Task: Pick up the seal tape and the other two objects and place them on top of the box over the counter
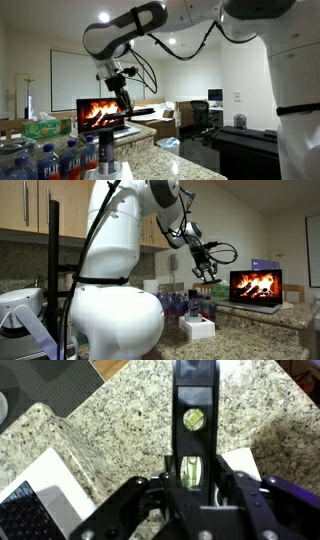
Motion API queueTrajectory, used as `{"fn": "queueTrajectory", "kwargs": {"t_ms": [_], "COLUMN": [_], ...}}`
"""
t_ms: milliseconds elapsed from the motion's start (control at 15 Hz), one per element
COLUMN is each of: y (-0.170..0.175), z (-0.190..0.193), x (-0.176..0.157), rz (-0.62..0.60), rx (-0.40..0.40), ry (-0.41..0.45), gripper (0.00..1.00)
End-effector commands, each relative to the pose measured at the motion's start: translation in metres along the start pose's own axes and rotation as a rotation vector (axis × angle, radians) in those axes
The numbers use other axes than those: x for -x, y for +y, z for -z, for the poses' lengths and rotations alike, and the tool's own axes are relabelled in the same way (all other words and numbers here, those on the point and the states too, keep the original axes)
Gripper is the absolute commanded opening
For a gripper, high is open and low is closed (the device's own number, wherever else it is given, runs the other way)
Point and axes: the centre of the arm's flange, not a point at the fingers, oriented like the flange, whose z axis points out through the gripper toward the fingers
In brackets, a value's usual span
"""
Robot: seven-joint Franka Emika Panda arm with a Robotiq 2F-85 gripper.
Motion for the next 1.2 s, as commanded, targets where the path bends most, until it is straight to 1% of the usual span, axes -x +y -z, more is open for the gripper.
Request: {"fn": "queueTrajectory", "kwargs": {"t_ms": [0, 200, 467, 733, 1133], "y": [-0.023, -0.038, -0.048, -0.048, -0.044], "z": [0.015, 0.021, 0.028, 0.027, 0.015], "x": [-0.025, -0.038, -0.040, -0.040, -0.048], "rz": [0.041, 0.062, 0.087, 0.096, 0.095], "rx": [0.017, 0.006, -0.014, -0.050, -0.104], "ry": [0.039, 0.068, 0.102, 0.123, 0.113], "gripper": [0.16, 0.16, 0.16, 0.16, 0.16]}}
